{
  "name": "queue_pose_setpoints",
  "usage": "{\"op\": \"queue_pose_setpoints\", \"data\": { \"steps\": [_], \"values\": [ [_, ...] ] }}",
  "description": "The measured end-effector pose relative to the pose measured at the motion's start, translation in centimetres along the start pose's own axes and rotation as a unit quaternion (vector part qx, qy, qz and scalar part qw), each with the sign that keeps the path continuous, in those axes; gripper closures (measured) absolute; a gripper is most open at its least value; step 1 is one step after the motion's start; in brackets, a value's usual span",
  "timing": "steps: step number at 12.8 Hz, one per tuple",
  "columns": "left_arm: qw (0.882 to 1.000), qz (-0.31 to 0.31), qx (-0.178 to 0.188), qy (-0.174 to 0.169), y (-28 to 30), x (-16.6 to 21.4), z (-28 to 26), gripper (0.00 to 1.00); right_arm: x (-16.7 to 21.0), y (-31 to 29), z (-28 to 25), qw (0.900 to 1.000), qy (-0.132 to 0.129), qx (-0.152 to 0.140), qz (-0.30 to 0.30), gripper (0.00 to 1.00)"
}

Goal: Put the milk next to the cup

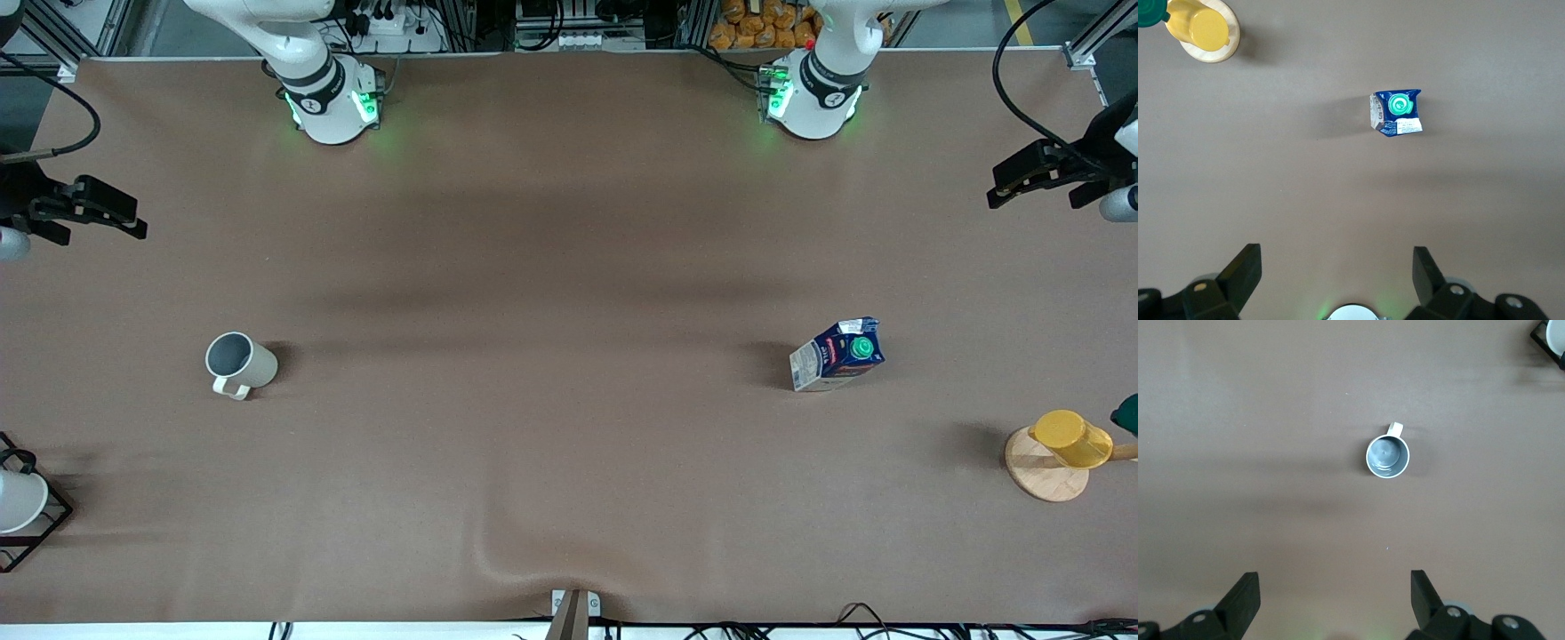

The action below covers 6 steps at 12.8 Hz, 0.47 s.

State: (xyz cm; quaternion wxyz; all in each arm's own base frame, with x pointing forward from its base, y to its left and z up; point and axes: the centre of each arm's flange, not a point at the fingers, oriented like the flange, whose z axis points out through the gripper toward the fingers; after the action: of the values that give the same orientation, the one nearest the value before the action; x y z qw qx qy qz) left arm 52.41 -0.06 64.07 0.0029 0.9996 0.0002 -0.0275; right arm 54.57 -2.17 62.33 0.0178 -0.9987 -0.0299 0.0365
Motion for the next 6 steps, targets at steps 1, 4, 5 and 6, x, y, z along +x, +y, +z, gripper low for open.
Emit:
{"op": "queue_pose_setpoints", "data": {
  "steps": [1, 4, 5, 6],
  "values": [
    [1.000, 0.000, 0.000, 0.001, 0.0, 0.0, -0.1, 0.00, -0.1, 0.0, -0.2, 1.000, 0.001, 0.000, 0.000, 0.00],
    [1.000, -0.001, 0.000, 0.002, -0.1, 0.2, 0.1, 0.00, -0.3, 0.5, -1.2, 1.000, 0.006, -0.001, 0.005, 0.00],
    [1.000, -0.001, 0.000, 0.002, -0.2, 0.5, 0.3, 0.00, -0.4, 0.7, -1.3, 1.000, 0.006, -0.001, 0.007, 0.00],
    [1.000, -0.001, -0.001, 0.002, -0.2, 0.7, 0.6, 0.00, -0.4, 0.8, -1.3, 1.000, 0.006, -0.001, 0.007, 0.00]
  ]
}}
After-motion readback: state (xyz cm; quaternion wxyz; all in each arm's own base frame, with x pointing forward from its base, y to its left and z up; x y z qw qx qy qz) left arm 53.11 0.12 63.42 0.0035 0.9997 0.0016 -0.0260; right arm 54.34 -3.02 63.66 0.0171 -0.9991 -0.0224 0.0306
